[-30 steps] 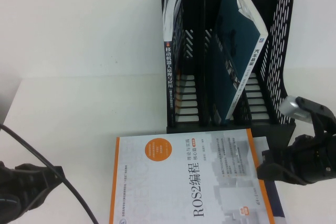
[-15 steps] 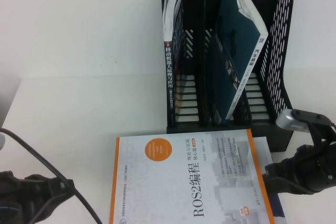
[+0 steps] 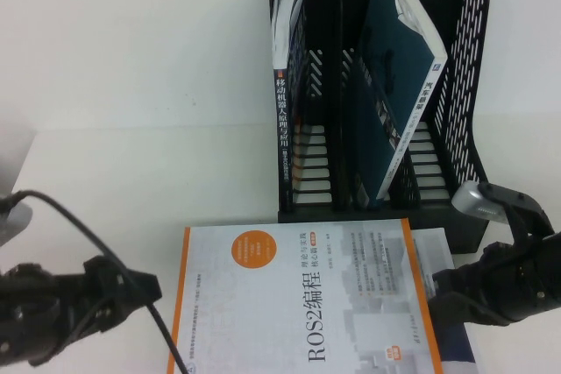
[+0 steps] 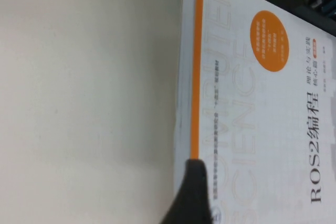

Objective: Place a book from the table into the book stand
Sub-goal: Push book with right arm

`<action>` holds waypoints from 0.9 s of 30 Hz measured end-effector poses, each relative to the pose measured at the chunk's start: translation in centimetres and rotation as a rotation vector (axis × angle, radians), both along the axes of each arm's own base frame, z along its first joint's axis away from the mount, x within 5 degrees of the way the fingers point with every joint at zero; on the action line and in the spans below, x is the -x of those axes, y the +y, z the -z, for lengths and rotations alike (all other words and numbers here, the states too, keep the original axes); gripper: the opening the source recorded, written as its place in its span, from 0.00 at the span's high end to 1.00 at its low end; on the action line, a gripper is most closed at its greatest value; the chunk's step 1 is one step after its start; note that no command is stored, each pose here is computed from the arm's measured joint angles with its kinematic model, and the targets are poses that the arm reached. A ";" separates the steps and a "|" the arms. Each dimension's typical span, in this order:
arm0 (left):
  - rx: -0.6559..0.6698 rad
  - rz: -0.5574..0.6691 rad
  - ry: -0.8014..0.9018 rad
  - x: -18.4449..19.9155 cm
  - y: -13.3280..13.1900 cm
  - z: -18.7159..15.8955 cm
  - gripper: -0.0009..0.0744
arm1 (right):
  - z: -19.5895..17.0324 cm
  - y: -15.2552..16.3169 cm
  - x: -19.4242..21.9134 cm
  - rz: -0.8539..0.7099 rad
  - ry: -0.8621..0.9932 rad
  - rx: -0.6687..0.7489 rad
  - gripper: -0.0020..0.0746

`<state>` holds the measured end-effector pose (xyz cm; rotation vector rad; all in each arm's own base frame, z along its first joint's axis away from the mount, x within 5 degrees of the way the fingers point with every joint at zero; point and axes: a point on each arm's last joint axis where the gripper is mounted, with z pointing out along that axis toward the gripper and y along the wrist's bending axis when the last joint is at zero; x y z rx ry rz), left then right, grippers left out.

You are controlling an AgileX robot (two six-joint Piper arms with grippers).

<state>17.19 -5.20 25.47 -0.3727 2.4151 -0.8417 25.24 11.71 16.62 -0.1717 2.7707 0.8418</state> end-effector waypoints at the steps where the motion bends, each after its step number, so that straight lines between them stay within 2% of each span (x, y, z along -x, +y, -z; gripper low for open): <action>1: -0.003 0.004 0.007 -0.5 0.0 0.0 0.20 | 0.0 0.0 0.0 0.001 -0.003 -0.007 0.97; 6: -0.013 0.050 0.039 -3.1 -0.3 0.4 0.17 | -0.4 0.4 -0.3 0.014 -0.032 -0.061 0.97; 11: 0.088 0.103 0.100 -5.7 0.2 1.7 0.17 | -0.6 0.6 -0.6 0.029 -0.057 -0.091 0.97; 15: 0.224 0.105 0.102 -7.0 2.2 2.5 0.17 | -0.6 0.6 -0.6 0.030 -0.063 -0.092 0.97; 21: 0.331 0.062 0.099 -7.8 6.2 4.0 0.17 | -0.5 0.4 -0.6 0.018 -0.065 -0.065 0.97; 27: 0.429 0.121 0.106 -8.3 6.4 5.3 0.17 | -0.3 0.2 -0.4 0.007 -0.054 -0.035 0.97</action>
